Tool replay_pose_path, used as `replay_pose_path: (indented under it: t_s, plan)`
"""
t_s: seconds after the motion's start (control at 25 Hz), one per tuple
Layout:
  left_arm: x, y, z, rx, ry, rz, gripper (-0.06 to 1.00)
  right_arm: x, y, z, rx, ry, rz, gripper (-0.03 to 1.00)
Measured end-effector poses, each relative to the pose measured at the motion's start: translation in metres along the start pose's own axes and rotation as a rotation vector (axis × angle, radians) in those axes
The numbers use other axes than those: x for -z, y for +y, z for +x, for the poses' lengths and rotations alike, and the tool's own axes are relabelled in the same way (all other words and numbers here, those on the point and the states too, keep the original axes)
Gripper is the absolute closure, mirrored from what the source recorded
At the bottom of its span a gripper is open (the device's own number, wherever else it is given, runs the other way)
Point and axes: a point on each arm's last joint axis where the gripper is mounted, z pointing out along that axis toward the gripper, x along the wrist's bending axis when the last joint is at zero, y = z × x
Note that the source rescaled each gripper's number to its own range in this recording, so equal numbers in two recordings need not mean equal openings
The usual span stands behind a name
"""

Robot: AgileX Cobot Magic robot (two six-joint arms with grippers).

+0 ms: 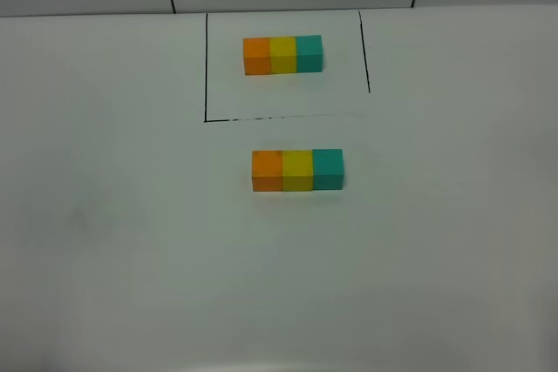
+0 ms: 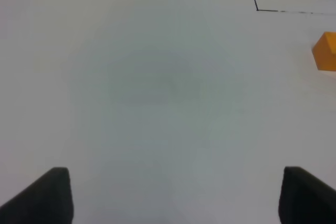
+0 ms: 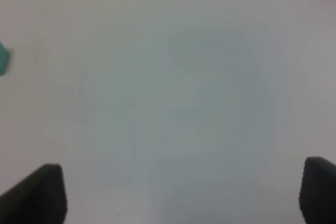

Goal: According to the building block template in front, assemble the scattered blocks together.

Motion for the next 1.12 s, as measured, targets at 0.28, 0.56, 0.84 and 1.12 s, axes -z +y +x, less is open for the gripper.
replay_pose_path:
  t_s: [0.28,0.56,0.84,1.12]
  plan:
    - [0.0,0.0,0.0,0.0,0.0,0.0,-0.05,0.004,-0.028,-0.001,-0.001,0.009,-0.066,0.16]
    - [0.0,0.0,0.0,0.0,0.0,0.0,-0.05,0.01,-0.034,-0.001,-0.001,0.011,-0.112,0.16]
    - [0.0,0.0,0.0,0.0,0.0,0.0,-0.05,0.01,-0.034,-0.001,-0.001,0.011,-0.113,0.16]
    - [0.0,0.0,0.0,0.0,0.0,0.0,-0.05,0.01,-0.034,-0.001,-0.002,0.011,-0.113,0.18]
